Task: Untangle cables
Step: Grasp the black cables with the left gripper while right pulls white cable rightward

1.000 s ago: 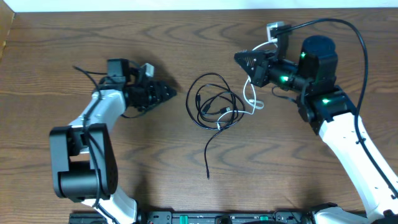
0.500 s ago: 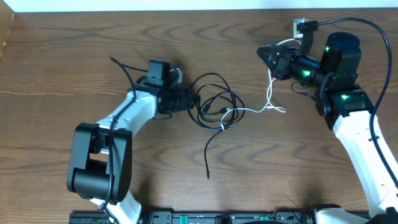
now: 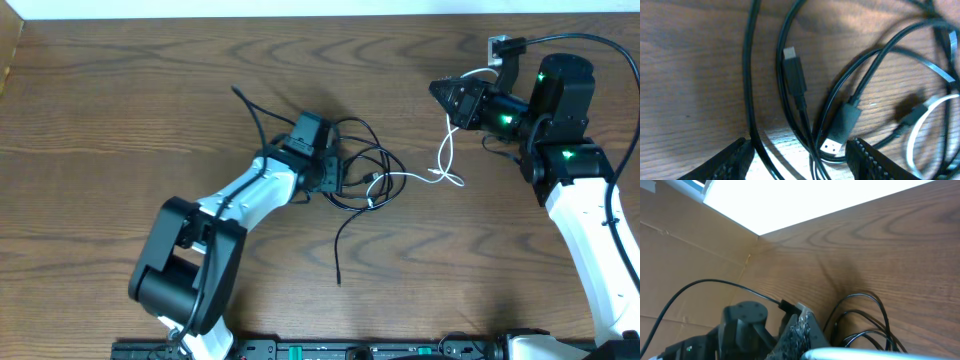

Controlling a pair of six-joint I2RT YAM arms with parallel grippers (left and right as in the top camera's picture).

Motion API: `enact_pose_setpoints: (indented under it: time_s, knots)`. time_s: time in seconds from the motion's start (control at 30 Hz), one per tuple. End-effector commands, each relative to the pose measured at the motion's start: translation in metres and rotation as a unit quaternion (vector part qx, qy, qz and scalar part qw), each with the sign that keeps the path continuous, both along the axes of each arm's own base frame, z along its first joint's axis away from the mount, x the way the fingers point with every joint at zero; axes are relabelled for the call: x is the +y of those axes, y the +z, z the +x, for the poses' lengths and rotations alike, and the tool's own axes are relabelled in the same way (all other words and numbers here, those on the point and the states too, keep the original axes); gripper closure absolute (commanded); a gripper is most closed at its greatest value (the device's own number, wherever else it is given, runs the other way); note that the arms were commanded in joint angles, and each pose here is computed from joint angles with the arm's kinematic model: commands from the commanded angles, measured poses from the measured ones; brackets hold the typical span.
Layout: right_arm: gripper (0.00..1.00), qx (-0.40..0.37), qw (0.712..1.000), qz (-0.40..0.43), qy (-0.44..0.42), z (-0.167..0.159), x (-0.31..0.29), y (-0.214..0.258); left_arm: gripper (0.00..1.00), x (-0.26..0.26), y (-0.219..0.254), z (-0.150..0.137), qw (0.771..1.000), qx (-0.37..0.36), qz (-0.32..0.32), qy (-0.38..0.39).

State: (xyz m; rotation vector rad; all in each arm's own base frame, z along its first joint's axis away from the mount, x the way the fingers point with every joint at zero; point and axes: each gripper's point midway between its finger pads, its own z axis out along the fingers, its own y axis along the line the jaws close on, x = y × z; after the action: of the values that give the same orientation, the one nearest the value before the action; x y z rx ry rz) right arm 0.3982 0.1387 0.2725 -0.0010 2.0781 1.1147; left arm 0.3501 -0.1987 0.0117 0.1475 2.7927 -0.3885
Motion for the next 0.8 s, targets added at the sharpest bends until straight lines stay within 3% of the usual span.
enact_pose_setpoints:
  time_s: [0.0, 0.07, 0.17, 0.33, 0.47, 0.57, 0.63, 0.77]
  knots:
    - [0.99, -0.026, 0.999, 0.003, 0.034, -0.007, 0.006, 0.013, 0.37, 0.005, -0.012, 0.003, 0.999, -0.004, 0.037, 0.006]
    - [0.99, -0.057, 0.996, 0.006, 0.069, -0.013, 0.013, 0.022, 0.37, 0.004, -0.018, 0.003, 0.999, -0.004, 0.043, 0.006]
    - [0.99, -0.091, 0.993, 0.019, 0.079, -0.011, 0.016, 0.038, 0.49, 0.005, -0.021, 0.005, 0.999, -0.006, 0.045, 0.007]
    - [0.99, -0.195, 0.974, 0.087, 0.077, -0.012, 0.016, 0.113, 0.55, 0.016, -0.021, 0.013, 0.996, -0.031, 0.086, -0.01]
    - [0.99, -0.356, 0.922, 0.129, 0.079, -0.042, 0.007, 0.199, 0.56, 0.019, -0.019, 0.016, 0.994, -0.042, 0.096, -0.017]
    - [0.99, -0.451, 0.879, 0.133, 0.079, -0.071, 0.0, 0.238, 0.55, 0.019, -0.019, 0.018, 0.994, -0.045, 0.095, -0.017]
    - [0.99, -0.469, 0.87, 0.129, 0.078, -0.079, -0.003, 0.246, 0.54, 0.02, -0.019, 0.018, 0.994, -0.045, 0.095, -0.018]
    - [0.98, -0.43, 0.892, 0.12, 0.067, -0.066, -0.011, 0.232, 0.52, 0.019, -0.018, 0.019, 0.994, -0.046, 0.095, -0.017]
